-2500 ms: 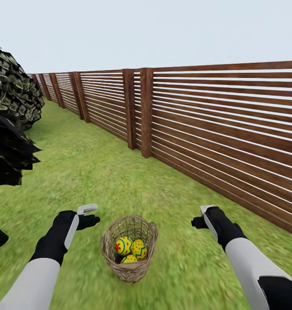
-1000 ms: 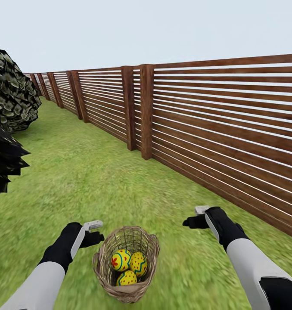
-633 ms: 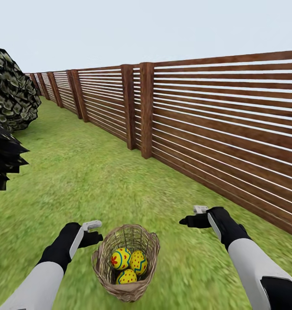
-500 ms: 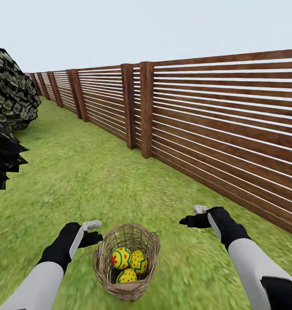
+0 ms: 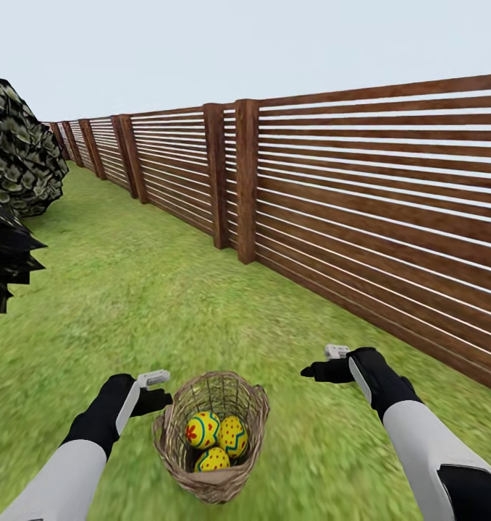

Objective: Take the three Easter eggs out of the wicker basket on the lawn in the garden, then place them on the lawn next to a single tree (choose any tree) so that all three eggs are next to the same tree and none are left in the basket.

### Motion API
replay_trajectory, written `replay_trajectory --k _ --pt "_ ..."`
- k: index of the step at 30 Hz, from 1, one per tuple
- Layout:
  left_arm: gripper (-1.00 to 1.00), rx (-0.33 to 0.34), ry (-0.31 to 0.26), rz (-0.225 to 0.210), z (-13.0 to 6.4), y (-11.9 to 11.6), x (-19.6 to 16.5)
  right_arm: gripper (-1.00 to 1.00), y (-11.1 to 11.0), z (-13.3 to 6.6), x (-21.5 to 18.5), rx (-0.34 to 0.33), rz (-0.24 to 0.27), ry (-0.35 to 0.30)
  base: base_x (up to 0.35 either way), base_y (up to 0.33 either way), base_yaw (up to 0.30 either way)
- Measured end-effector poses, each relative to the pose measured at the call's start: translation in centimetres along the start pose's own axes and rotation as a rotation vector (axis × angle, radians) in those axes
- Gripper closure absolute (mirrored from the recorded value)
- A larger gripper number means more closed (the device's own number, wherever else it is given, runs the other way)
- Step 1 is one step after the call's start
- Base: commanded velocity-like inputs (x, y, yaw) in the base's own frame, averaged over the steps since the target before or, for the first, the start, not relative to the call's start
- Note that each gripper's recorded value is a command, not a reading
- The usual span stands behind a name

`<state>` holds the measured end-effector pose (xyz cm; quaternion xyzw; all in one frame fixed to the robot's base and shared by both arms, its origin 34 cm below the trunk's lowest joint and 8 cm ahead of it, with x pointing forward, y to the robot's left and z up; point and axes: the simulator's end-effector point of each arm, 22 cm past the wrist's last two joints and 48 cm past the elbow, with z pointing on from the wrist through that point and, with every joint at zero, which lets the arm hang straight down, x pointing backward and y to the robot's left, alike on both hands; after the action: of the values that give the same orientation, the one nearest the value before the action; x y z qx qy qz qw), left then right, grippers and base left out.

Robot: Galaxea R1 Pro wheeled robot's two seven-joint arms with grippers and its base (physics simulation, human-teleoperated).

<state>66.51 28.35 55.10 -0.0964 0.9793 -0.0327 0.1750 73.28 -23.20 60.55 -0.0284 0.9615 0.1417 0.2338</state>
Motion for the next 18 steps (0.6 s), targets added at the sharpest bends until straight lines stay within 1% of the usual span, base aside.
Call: replay_trajectory --k 14,18 --pt "-1.00 -0.002 -0.001 0.000 2.4 0.5 1.3 -1.00 -0.8 2.2 1.6 0.001 0.000 0.000 0.000 0.000 0.000" --pt "-1.00 -0.007 -0.002 -0.001 3.1 1.0 1.6 -1.00 -0.9 2.8 2.1 0.001 0.000 -0.001 0.000 0.000 0.000"
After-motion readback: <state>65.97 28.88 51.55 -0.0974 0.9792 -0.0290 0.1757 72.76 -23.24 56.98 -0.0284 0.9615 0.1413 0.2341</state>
